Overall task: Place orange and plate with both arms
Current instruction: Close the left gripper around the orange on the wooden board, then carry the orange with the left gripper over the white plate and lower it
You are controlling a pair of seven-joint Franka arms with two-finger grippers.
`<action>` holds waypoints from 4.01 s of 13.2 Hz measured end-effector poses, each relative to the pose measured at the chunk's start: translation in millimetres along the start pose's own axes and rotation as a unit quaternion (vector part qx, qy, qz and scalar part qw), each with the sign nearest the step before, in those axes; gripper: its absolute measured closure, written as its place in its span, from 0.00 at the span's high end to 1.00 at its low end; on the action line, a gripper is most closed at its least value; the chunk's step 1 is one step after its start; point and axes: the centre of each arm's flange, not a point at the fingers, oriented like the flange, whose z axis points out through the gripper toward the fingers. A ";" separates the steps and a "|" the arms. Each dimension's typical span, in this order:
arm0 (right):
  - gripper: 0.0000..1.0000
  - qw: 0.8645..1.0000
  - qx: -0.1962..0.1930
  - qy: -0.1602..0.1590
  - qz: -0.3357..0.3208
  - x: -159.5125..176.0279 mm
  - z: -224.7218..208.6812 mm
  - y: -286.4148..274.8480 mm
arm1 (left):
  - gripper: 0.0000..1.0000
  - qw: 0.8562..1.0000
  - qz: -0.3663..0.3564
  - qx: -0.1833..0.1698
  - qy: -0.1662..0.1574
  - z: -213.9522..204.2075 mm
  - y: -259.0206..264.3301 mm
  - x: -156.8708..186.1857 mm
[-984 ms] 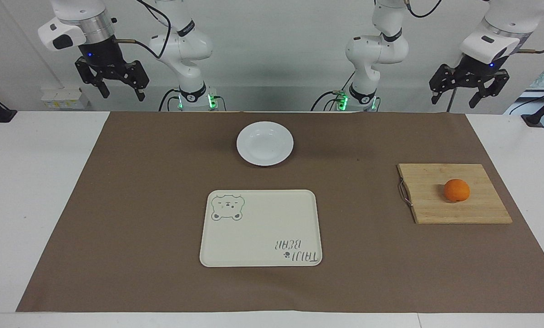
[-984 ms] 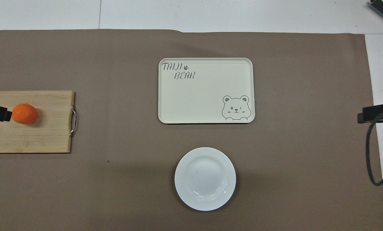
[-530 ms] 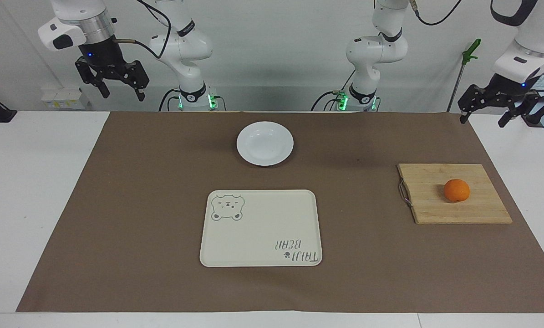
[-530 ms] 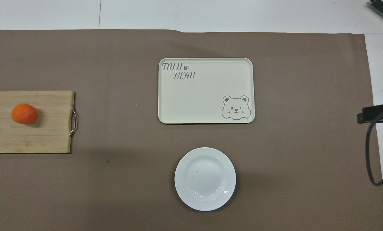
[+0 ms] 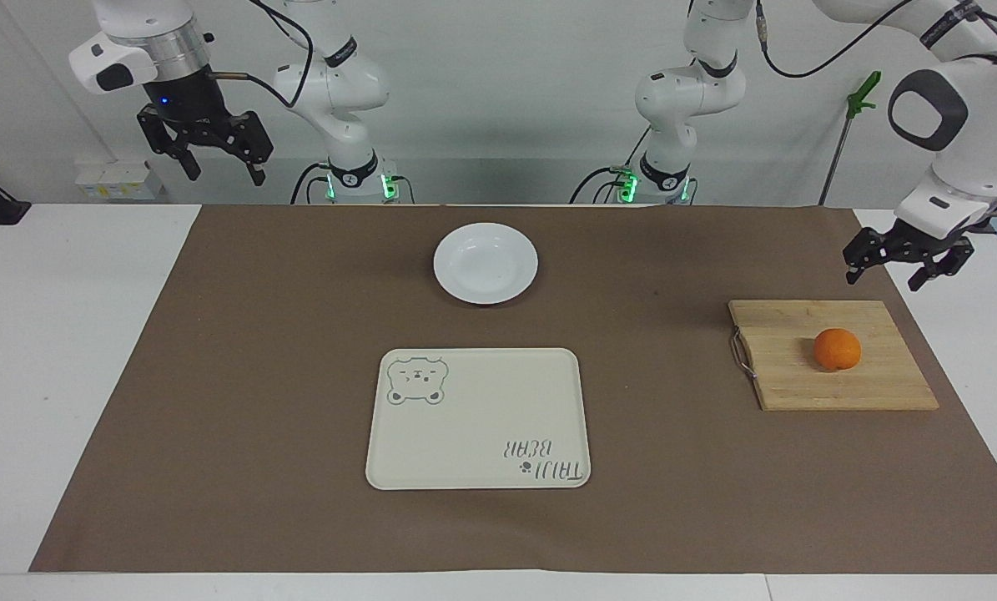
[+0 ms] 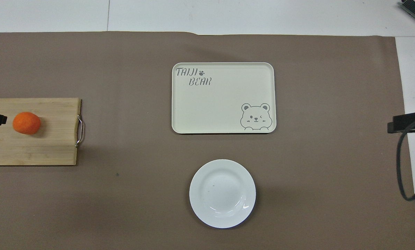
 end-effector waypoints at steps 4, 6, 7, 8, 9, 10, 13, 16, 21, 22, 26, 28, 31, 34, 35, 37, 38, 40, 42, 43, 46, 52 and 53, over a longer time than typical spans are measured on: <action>1.00 1.000 0.000 0.000 0.000 0.0 0.0 0.0 | 1.00 0.999 0.024 -0.011 -0.025 68.5 -13.7 -4.1; 1.00 1.000 0.000 0.000 0.000 0.0 0.0 0.0 | 1.00 0.999 0.024 -0.009 -0.024 93.5 -30.3 -11.3; 1.00 1.000 0.000 0.000 0.000 0.0 0.0 0.0 | 1.00 1.000 0.025 -0.003 -0.014 108.0 -31.1 -11.6; 1.00 1.000 0.000 0.000 0.000 0.0 0.0 0.0 | 1.00 1.000 0.025 0.002 -0.004 119.3 -30.4 -10.6; 1.00 1.000 0.000 0.000 0.000 0.0 0.0 0.0 | 1.00 1.000 0.021 0.000 0.001 127.2 -29.7 -9.9; 1.00 1.000 0.000 0.000 0.000 0.0 0.0 0.0 | 1.00 1.000 0.014 -0.007 0.006 132.6 -28.6 -8.9; 1.00 1.000 0.000 0.000 0.000 0.0 0.0 0.0 | 1.00 1.000 0.007 -0.013 0.016 141.9 -26.6 -5.7; 1.00 1.000 0.000 0.000 0.000 0.0 0.0 0.0 | 1.00 1.000 0.005 -0.018 0.006 159.4 -28.0 -7.6; 1.00 1.000 0.000 0.000 0.000 0.0 0.0 0.0 | 0.99 1.000 0.005 -0.018 0.006 170.0 -26.0 -8.2; 1.00 1.000 0.000 0.000 0.000 0.0 0.0 0.0 | 0.89 1.000 0.006 -0.017 0.008 169.2 -25.8 -7.4; 1.00 1.000 0.000 0.000 0.000 0.0 0.0 0.0 | 0.82 0.999 0.029 -0.013 0.015 155.8 -26.7 -6.7; 1.00 1.000 0.000 0.000 0.000 0.0 0.0 0.0 | 0.82 0.998 0.050 -0.025 0.006 130.9 -11.0 -4.0; 1.00 1.000 0.000 0.000 0.000 0.0 0.0 0.0 | 0.82 0.993 0.110 -0.041 -0.002 83.9 58.0 14.7; 1.00 1.000 0.000 0.000 0.000 0.0 0.0 0.0 | 0.82 0.985 0.157 -0.066 -0.035 56.4 153.6 26.1; 1.00 1.000 0.000 0.000 0.000 0.0 0.0 0.0 | 0.82 0.983 0.164 -0.072 -0.049 52.9 190.0 27.4; 1.00 1.000 0.000 0.000 0.000 0.0 0.0 0.0 | 0.82 0.982 0.162 -0.072 -0.064 49.2 264.6 28.5; 1.00 1.000 0.000 0.000 0.000 0.0 0.0 0.0 | 0.82 0.983 0.158 -0.070 -0.067 47.8 298.0 27.2; 1.00 1.000 0.000 0.000 0.000 0.0 0.0 0.0 | 0.82 0.984 0.146 -0.065 -0.073 44.4 360.2 20.7; 1.00 1.000 0.000 0.000 0.000 0.0 0.0 0.0 | 0.82 0.988 0.128 -0.060 -0.067 41.2 424.0 8.6; 1.00 1.000 0.000 0.000 0.000 0.0 0.0 0.0 | 0.82 0.989 0.124 -0.060 -0.057 39.6 454.6 1.3; 1.00 1.000 0.000 0.000 0.000 0.0 0.0 0.0 | 0.82 0.992 0.105 -0.069 -0.023 48.3 546.4 -26.3; 1.00 1.000 0.000 0.000 0.000 0.0 0.0 0.0 | 0.82 0.990 0.116 -0.069 -0.030 96.2 640.0 -70.3; 1.00 1.000 0.000 0.000 0.000 0.0 0.0 0.0 | 0.82 0.990 0.115 -0.070 -0.034 99.5 642.3 -71.9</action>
